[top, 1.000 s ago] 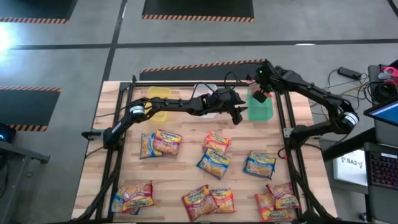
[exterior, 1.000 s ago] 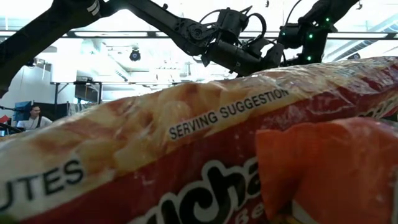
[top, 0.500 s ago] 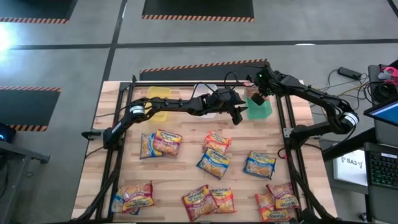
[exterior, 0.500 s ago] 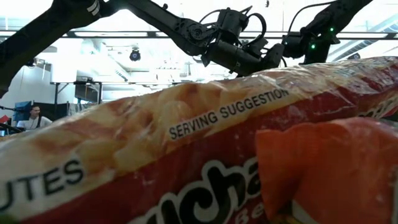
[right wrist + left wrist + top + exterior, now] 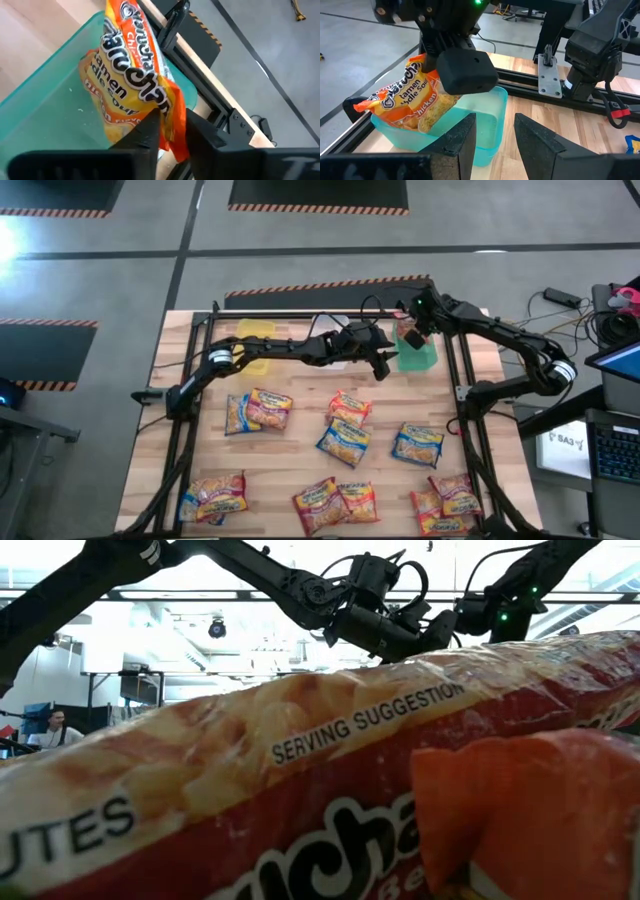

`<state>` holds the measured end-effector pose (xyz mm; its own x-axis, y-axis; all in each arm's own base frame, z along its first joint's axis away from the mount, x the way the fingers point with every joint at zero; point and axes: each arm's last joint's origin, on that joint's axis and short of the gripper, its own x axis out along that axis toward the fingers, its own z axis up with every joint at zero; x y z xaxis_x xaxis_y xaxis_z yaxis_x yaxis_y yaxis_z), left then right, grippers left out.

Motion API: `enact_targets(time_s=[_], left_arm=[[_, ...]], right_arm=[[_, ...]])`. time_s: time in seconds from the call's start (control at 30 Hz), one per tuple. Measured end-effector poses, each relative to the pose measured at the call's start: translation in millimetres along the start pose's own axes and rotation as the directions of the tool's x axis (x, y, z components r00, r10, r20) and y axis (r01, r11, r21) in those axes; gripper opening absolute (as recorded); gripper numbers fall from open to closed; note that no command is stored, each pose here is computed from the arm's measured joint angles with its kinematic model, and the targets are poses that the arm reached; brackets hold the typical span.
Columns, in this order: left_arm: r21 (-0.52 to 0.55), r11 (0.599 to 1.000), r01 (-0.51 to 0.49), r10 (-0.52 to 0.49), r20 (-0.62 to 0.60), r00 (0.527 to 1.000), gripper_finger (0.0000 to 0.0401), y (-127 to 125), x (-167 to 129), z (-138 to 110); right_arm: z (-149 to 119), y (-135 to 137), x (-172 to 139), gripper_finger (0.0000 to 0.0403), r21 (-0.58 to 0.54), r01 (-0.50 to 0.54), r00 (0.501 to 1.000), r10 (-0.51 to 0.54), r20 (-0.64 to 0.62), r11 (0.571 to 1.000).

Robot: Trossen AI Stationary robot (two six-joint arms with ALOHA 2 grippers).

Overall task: Sort Maruchan noodles
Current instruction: Put the top right orange noodle pack into the green bin

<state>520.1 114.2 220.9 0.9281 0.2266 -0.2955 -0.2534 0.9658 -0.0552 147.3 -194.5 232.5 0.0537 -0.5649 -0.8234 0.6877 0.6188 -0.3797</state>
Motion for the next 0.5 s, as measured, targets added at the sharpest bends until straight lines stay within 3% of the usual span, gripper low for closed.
enact_targets(time_s=[0.23,0.4,0.5], left_arm=[[0.000,1.000,-0.001,0.001,-0.013,1.000,0.0118,0.1,0.0,-1.2],[0.004,1.000,-0.002,0.002,-0.033,0.999,0.0118,0.3,0.1,-4.6],[0.004,1.000,-0.003,0.003,-0.041,0.999,0.0118,0.5,0.2,-7.1]], right_arm=[[16.0,-13.7,-14.6,0.0110,0.103,0.186,0.981,-0.191,0.041,0.977],[24.6,-19.6,-32.3,0.0111,0.164,0.135,0.987,-0.148,0.069,0.977],[22.9,-18.8,-41.2,0.0109,0.206,0.002,0.999,-0.011,0.042,0.979]])
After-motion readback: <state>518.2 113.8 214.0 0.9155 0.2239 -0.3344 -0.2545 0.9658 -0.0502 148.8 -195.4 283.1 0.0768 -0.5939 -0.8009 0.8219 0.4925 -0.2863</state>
